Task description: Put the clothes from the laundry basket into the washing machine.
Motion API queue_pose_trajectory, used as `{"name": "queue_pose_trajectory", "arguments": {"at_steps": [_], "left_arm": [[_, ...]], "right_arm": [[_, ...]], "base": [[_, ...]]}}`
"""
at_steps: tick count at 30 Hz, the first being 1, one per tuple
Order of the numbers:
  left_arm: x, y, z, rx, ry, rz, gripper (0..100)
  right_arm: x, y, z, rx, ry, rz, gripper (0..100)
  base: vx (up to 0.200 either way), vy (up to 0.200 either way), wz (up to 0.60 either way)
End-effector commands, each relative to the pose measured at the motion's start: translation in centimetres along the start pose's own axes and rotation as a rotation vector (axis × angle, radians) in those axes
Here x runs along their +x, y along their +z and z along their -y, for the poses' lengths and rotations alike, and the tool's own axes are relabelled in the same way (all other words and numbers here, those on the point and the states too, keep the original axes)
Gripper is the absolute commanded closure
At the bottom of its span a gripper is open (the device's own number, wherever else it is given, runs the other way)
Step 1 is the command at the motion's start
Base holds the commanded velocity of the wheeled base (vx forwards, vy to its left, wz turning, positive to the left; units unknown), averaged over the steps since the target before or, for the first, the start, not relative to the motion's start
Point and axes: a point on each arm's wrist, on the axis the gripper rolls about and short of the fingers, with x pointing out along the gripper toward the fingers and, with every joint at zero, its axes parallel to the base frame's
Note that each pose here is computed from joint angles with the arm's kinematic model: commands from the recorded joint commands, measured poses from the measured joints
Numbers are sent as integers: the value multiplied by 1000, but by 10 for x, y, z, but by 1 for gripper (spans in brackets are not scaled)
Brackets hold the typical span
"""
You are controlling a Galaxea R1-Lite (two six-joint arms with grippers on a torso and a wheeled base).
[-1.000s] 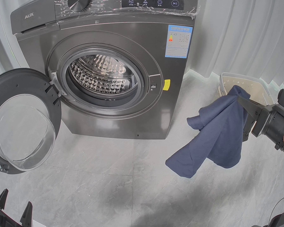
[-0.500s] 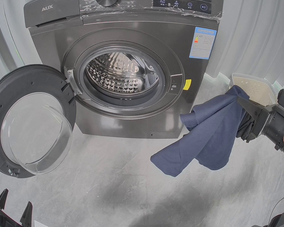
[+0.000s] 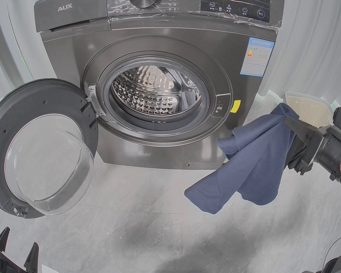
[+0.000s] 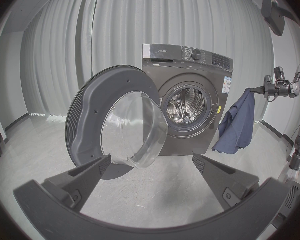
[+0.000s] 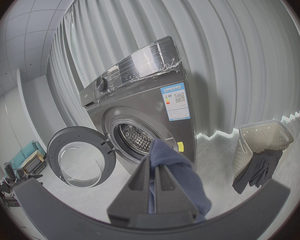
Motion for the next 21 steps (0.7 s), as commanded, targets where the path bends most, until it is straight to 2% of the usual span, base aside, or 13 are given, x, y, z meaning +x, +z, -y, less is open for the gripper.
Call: {"name": "queue_pose_trajectory", "arguments": {"at_steps": [1,2,8,21], "left_arm": [[0,-4,0,0,0,4,0],[0,-5,0,0,0,2,0],[0,-5,0,0,0,2,0],[0,-4,0,0,0,2,0]], "right_arm": [[0,0,0,0,0,1,100],[0,0,0,1,1,2,100],[0,0,0,2,1,2,100],[-2,-1,1,3,17,-4,100]], "base": [[0,0,0],[0,0,0],[0,200,0],[0,0,0]]}}
